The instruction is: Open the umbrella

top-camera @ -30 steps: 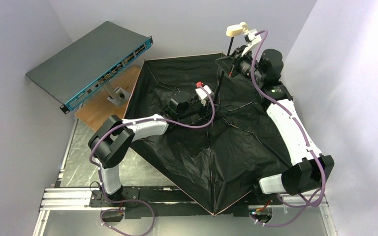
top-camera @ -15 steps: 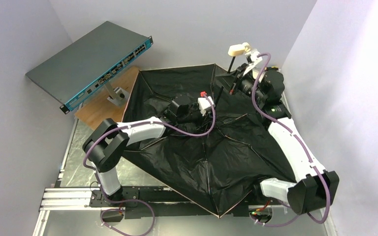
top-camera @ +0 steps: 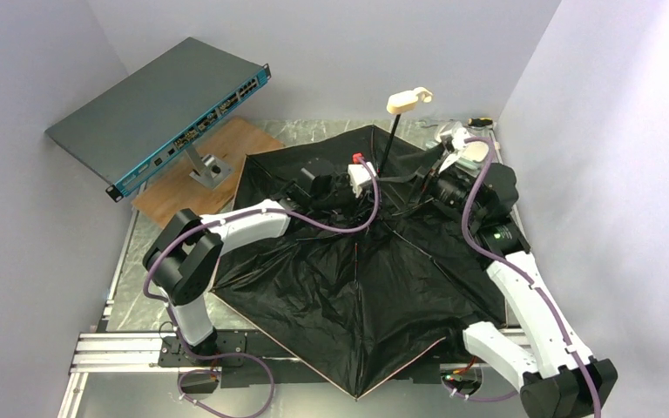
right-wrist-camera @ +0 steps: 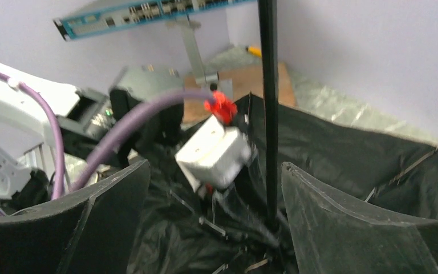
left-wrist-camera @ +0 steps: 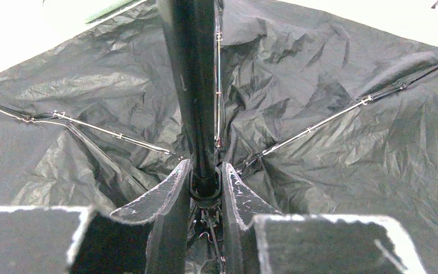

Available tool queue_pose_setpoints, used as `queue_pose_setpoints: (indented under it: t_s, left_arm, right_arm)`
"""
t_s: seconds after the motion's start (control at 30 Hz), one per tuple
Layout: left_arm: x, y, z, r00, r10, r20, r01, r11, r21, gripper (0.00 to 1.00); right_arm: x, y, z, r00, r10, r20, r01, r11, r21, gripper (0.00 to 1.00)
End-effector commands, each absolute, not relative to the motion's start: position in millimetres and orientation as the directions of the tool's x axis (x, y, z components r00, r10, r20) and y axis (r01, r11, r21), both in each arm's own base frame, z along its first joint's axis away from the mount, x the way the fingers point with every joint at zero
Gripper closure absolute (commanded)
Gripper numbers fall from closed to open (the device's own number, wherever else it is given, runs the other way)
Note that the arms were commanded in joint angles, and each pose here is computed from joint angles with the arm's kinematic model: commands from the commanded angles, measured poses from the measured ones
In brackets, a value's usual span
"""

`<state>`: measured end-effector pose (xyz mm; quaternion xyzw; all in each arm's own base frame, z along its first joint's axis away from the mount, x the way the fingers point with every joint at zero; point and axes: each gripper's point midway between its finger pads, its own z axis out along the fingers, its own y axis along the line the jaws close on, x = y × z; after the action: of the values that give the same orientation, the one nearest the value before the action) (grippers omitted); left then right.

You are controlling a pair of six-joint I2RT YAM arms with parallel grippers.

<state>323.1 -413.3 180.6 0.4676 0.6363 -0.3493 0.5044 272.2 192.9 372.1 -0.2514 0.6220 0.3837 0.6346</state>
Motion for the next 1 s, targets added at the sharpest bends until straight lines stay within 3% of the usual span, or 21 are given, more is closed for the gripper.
queue_pose_setpoints:
  t_s: [0.0,0.1,0.23,0.53,0.73,0.77,0.9,0.93,0.97]
  left_arm:
    - [320.2,-423.4,243.0,0.052,0.094,-0.994,0.960,0.269,0.076,1.00]
    - [313.5,-422.7,236.7,0.067,0.101,-0.993,0.969,0.232,0.089,1.00]
    - [303.0,-423.8,228.9,0.062,0.093,-0.994,0.978,0.193,0.079,1.00]
    - [282.7,-424.2,230.8,0.051,0.065,-0.997,0.993,0.106,0.058,1.00]
    - [270.4,-422.0,234.2,0.056,0.054,-0.997,0.997,0.054,0.059,1.00]
    - [269.5,-422.3,233.8,0.054,0.055,-0.997,0.997,0.050,0.056,1.00]
    - [275.7,-418.6,232.0,0.043,0.061,-0.997,0.996,0.082,0.047,0.99]
    - [278.7,-416.9,231.6,0.030,0.065,-0.997,0.995,0.094,0.036,0.87]
    - [281.2,-414.7,232.9,0.021,0.068,-0.997,0.994,0.105,0.028,0.71]
  right_arm:
    - [267.2,185.9,338.0,-0.135,0.130,-0.982,-0.767,0.614,0.186,0.13]
    - [271.3,183.8,339.5,-0.135,0.159,-0.978,-0.748,0.631,0.206,0.16]
    - [293.4,189.0,350.7,-0.109,0.197,-0.974,-0.745,0.633,0.212,0.29]
    - [329.4,197.7,341.0,-0.066,0.159,-0.985,-0.756,0.637,0.154,0.47]
    - [341.1,196.1,341.7,-0.027,0.133,-0.991,-0.744,0.659,0.109,0.53]
    - [340.1,197.5,341.6,-0.023,0.128,-0.991,-0.754,0.649,0.101,0.58]
    - [339.5,200.0,343.7,-0.003,0.110,-0.994,-0.768,0.637,0.073,0.93]
    - [339.0,200.1,348.4,0.011,0.113,-0.993,-0.770,0.635,0.064,1.00]
    - [338.6,200.3,353.1,0.026,0.117,-0.993,-0.773,0.633,0.054,1.00]
